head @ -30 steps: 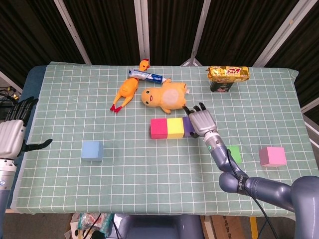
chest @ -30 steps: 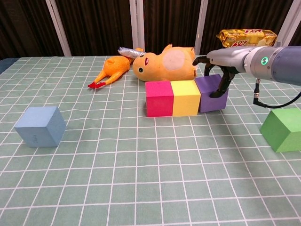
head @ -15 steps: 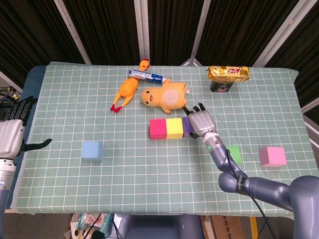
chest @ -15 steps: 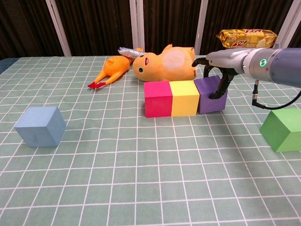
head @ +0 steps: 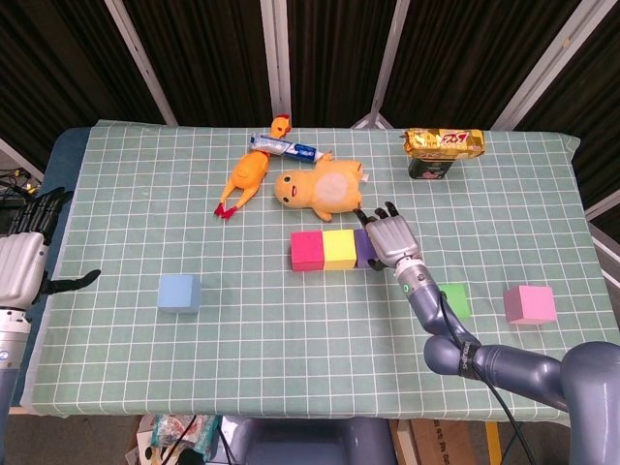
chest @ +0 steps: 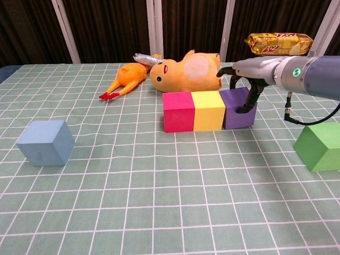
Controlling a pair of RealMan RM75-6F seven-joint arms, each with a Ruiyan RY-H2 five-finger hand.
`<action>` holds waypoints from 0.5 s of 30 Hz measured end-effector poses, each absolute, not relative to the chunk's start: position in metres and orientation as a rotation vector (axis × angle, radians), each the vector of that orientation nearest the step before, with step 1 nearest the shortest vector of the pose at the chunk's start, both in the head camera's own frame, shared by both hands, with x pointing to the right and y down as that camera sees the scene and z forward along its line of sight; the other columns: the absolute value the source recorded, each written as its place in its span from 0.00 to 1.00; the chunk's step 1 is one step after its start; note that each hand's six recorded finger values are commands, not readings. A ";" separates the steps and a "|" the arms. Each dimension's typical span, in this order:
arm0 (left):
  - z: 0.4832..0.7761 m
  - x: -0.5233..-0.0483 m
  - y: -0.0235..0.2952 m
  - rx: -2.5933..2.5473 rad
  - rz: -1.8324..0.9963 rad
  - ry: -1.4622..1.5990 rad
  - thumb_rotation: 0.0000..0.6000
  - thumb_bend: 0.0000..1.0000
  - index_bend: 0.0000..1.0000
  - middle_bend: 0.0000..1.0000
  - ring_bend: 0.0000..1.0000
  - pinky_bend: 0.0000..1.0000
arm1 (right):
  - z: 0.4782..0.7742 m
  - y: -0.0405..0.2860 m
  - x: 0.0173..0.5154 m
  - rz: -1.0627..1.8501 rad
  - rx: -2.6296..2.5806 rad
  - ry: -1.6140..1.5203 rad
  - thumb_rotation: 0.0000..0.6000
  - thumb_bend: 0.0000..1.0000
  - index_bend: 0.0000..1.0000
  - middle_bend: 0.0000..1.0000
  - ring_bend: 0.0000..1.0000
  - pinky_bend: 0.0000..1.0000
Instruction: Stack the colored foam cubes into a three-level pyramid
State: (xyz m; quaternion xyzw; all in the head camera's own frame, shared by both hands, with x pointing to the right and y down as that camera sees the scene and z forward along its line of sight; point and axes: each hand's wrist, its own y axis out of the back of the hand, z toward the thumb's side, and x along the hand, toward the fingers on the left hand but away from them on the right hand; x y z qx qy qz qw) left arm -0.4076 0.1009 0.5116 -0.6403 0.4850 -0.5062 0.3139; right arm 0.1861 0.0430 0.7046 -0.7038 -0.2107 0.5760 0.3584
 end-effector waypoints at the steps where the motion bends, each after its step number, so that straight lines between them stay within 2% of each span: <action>1: 0.512 -0.408 0.101 -1.688 -1.334 1.279 1.00 0.10 0.00 0.02 0.00 0.00 | 0.705 0.043 0.186 1.487 -1.816 -0.543 1.00 0.30 0.00 0.36 0.15 0.00; 6: 0.512 -0.408 0.101 -1.686 -1.338 1.280 1.00 0.10 0.00 0.02 0.00 0.00 | 0.705 0.044 0.185 1.489 -1.819 -0.538 1.00 0.30 0.00 0.35 0.14 0.00; 15: 0.512 -0.409 0.100 -1.685 -1.341 1.279 1.00 0.10 0.00 0.02 0.00 0.00 | 0.707 0.046 0.187 1.500 -1.814 -0.518 1.00 0.30 0.00 0.18 0.06 0.00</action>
